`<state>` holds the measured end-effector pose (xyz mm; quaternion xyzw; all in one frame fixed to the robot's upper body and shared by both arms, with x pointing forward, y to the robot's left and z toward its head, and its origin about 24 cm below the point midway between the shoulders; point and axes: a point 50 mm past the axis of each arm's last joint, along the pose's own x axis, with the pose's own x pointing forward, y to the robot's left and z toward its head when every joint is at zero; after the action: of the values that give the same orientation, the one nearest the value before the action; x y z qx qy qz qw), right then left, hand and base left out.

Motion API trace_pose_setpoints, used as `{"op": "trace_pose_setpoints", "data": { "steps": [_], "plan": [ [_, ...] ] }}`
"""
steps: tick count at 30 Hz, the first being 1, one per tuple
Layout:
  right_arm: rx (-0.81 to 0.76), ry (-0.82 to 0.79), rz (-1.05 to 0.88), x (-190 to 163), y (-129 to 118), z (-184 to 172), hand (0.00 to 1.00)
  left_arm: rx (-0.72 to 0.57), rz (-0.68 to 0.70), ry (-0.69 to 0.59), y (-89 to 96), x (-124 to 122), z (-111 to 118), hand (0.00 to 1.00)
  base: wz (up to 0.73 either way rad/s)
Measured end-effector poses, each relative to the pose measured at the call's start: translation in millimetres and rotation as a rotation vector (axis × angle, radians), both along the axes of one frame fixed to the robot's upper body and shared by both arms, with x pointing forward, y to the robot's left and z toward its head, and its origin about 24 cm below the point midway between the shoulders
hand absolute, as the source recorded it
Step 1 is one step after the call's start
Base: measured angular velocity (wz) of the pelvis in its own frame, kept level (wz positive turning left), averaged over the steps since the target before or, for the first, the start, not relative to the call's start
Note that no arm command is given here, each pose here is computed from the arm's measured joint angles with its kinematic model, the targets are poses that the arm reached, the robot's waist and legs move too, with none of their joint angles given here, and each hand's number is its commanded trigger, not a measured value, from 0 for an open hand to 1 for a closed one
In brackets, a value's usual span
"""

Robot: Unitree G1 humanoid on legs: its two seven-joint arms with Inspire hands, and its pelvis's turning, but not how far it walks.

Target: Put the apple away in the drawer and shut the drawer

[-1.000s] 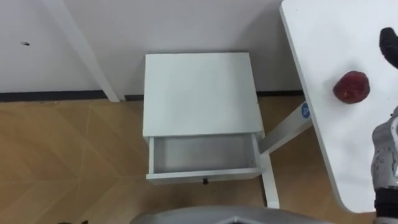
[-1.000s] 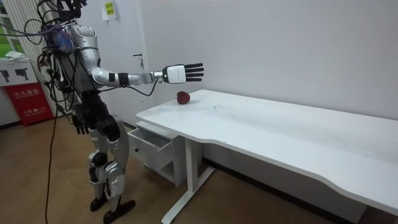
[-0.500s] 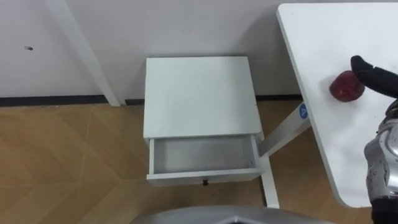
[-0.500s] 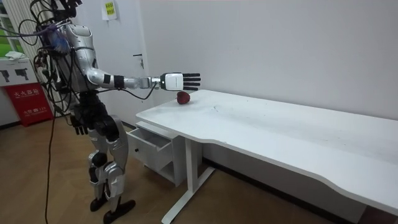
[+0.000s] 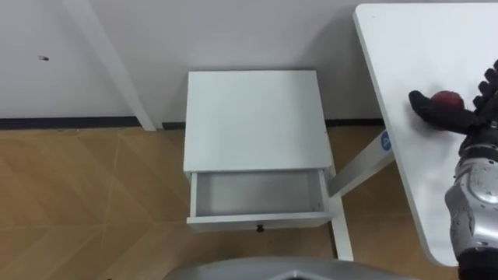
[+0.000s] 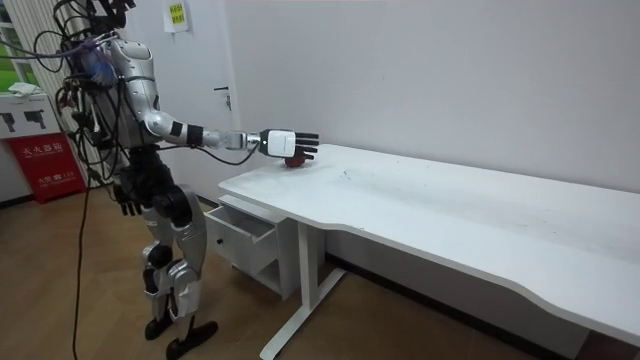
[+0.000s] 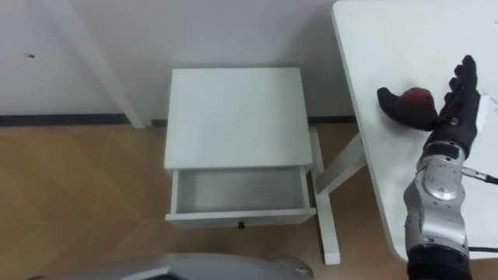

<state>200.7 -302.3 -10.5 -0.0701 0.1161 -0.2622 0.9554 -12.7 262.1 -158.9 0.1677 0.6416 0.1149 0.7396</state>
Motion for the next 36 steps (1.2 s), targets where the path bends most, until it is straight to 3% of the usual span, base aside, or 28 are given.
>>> {"op": "trace_pose_setpoints", "data": {
  "steps": [13, 14, 15, 16, 24, 36],
  "plan": [
    [-0.003, 0.079, 0.050, -4.5, 0.4, -13.3, 0.00, 0.008, 0.005, 0.015, 0.2, -3.8, -0.3, 0.00, 0.00],
    [-0.003, 0.079, 0.050, -4.5, 0.4, -13.3, 0.11, 0.008, 0.005, 0.015, 0.2, -3.8, -0.3, 0.00, 0.00],
    [-0.003, 0.080, 0.050, -4.7, 0.4, -13.5, 0.93, 0.008, 0.004, 0.014, 0.2, -3.7, -0.3, 0.00, 0.00],
    [-0.003, 0.080, 0.051, -4.7, 0.5, -13.5, 1.00, 0.008, 0.004, 0.013, 0.2, -3.6, -0.3, 0.00, 0.00],
    [-0.016, 0.090, 0.030, -7.1, -3.9, -15.4, 1.00, 0.010, 0.002, 0.012, 0.8, -3.3, -0.1, 0.00, 0.00],
    [-0.191, 0.175, 0.113, -1.8, -2.3, -16.1, 1.00, 0.011, -0.024, 0.014, 2.2, 0.5, 0.1, 0.00, 0.00]
  ]
}}
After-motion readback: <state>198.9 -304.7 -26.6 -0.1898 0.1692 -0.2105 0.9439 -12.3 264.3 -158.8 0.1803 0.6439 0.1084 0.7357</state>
